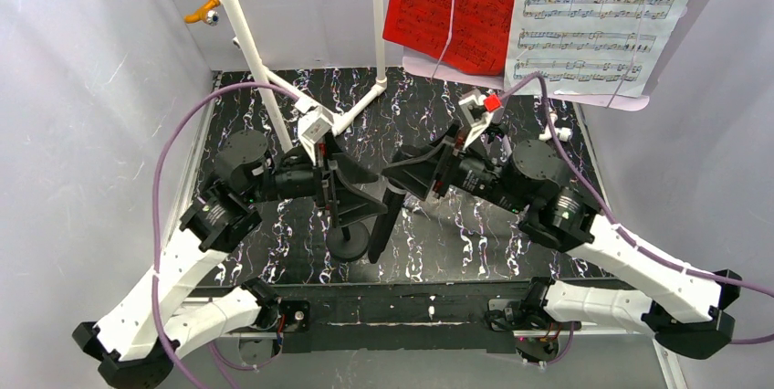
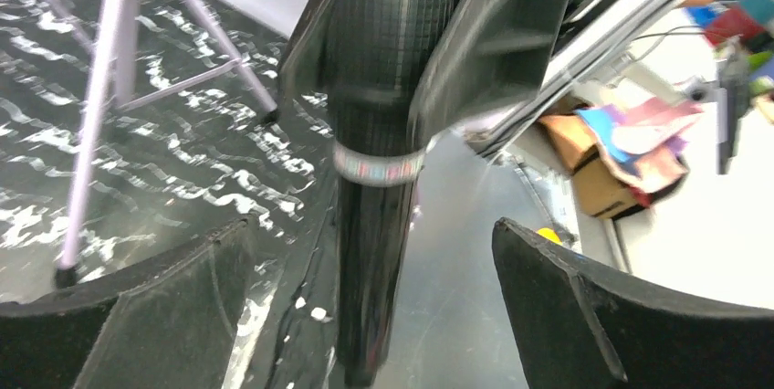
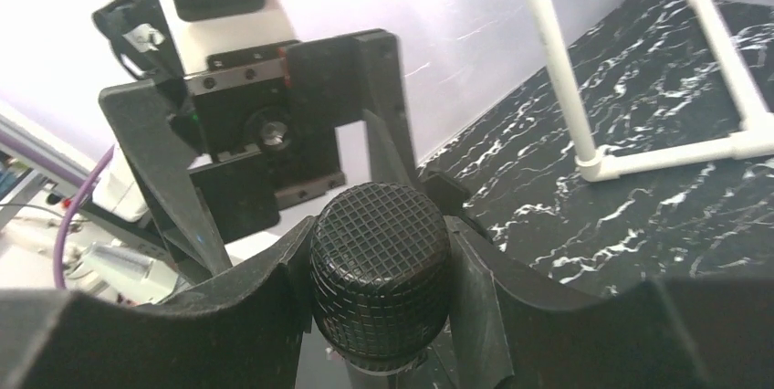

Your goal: Set up the instrument practice props

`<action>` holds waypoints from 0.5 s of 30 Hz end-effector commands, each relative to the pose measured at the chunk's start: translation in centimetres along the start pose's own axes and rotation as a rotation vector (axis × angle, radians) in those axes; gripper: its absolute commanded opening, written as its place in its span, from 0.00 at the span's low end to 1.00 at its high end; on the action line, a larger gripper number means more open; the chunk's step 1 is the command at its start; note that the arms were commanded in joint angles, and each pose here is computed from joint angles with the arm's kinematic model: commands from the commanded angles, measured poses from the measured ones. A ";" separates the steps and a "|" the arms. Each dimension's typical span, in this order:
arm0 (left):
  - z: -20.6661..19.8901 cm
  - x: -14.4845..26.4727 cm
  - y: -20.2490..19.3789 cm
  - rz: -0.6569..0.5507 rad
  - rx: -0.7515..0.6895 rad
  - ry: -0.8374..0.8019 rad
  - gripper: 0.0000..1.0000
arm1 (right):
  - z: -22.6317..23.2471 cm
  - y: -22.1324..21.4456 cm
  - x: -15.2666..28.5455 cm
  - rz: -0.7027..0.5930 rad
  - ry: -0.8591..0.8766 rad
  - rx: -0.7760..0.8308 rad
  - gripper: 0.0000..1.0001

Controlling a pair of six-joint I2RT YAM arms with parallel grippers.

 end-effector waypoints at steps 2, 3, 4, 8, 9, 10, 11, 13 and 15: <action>-1.4 5.8 -0.5 0.063 -0.137 0.246 0.98 | 0.6 2.7 2.7 -0.147 -0.024 0.060 0.01; -1.2 7.1 -0.7 0.063 -0.165 0.320 0.98 | 0.5 2.8 3.0 -0.154 -0.033 0.066 0.01; -1.0 8.2 -0.9 0.054 -0.181 0.391 0.98 | 0.5 3.0 3.2 -0.166 -0.036 0.074 0.01; 0.5 12.9 -2.1 0.034 -0.249 0.694 0.98 | -0.1 2.7 3.7 -0.151 -0.073 0.099 0.01; 0.8 13.6 -2.5 0.035 -0.254 0.739 0.98 | -0.1 2.7 3.7 -0.150 -0.074 0.101 0.01; 1.4 14.4 -2.8 0.036 -0.261 0.803 0.98 | -0.2 2.7 3.7 -0.149 -0.075 0.105 0.01; 1.7 14.6 -3.2 0.050 -0.270 0.820 0.98 | -0.2 2.7 3.6 -0.149 -0.074 0.107 0.01; 2.8 14.2 -4.3 0.099 -0.292 0.833 0.98 | -0.1 2.6 3.5 -0.143 -0.066 0.109 0.01; 4.1 13.6 -5.3 0.148 -0.313 0.849 0.98 | 0.0 2.4 3.3 -0.134 -0.054 0.109 0.01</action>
Point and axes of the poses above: each gripper's point midway between its finger pads, its own x axis back along the fingers, its own z axis along the line the jaws close on, y = z × x, the point moved 5 cm from there along x, back along the fingers, and after that the axes turned 9 degrees about -x, right-handed, at the moved point
